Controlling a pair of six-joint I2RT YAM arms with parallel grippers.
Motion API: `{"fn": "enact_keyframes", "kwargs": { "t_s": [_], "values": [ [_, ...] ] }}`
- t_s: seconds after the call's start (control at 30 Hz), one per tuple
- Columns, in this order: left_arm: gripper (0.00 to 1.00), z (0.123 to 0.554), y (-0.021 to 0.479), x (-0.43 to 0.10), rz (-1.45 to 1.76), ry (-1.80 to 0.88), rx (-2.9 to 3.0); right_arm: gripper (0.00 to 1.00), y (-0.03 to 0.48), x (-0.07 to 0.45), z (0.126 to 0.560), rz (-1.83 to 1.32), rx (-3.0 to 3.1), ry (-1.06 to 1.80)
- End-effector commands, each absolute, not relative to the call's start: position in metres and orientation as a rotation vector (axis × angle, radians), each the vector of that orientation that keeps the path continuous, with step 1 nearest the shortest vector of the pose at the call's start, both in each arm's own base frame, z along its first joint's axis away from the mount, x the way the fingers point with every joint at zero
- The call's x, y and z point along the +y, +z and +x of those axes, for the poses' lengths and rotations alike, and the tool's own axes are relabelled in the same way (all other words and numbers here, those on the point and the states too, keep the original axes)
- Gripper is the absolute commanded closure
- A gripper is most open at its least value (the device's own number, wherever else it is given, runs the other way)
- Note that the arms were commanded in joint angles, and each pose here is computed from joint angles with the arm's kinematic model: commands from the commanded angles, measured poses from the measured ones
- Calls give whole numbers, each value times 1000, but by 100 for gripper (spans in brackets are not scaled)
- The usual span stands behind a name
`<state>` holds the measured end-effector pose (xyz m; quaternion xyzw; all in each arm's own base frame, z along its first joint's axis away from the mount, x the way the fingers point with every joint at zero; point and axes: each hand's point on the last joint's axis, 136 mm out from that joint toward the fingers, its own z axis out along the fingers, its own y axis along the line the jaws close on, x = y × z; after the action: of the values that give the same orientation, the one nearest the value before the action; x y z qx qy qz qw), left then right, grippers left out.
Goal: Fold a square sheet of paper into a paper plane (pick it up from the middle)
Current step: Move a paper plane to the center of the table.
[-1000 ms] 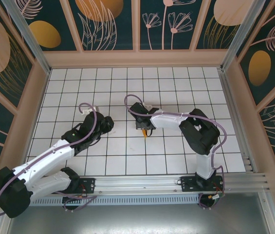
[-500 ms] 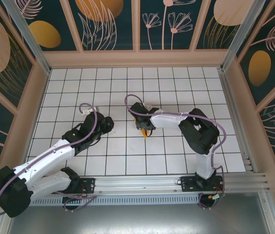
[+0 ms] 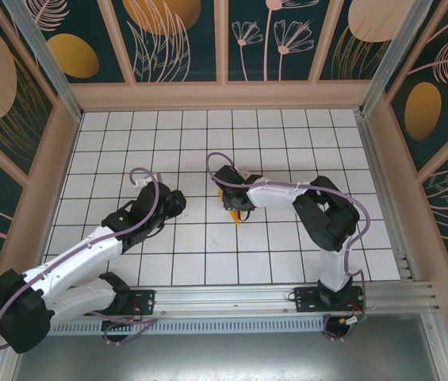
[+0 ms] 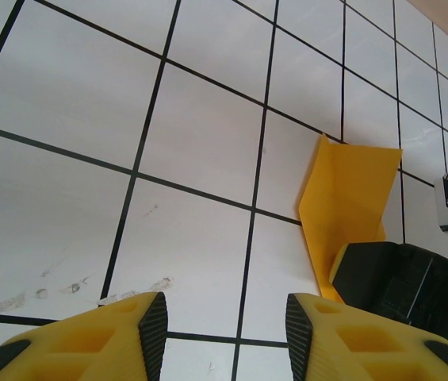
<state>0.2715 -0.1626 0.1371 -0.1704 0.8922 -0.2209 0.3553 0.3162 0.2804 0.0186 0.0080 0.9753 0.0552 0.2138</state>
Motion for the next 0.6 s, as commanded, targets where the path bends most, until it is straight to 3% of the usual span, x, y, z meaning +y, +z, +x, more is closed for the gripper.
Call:
{"fn": "enact_keyframes", "kwargs": {
  "t_s": [0.0, 0.27, 0.43, 0.47, 0.53, 0.57],
  "values": [
    [54, 275, 139, -160, -445, -560, 2284, 68, 40, 274, 313, 14, 2697, 176],
    [54, 276, 146, -155, -436, -538, 2254, 48, 144, 279, 319, -8, 2480, 386],
    [49, 280, 160, -140, -402, -446, 2193, 44, 214, 213, 320, 166, 2214, 248],
    [45, 281, 164, -133, -398, -400, 2169, 43, 224, 194, 320, 212, 2154, 203],
    [28, 283, 168, -109, -434, -263, 2110, 41, 236, 147, 318, 311, 2028, 83],
    [15, 284, 174, -94, -454, -181, 2060, 40, 239, 123, 316, 339, 1966, 16]
  ]
}}
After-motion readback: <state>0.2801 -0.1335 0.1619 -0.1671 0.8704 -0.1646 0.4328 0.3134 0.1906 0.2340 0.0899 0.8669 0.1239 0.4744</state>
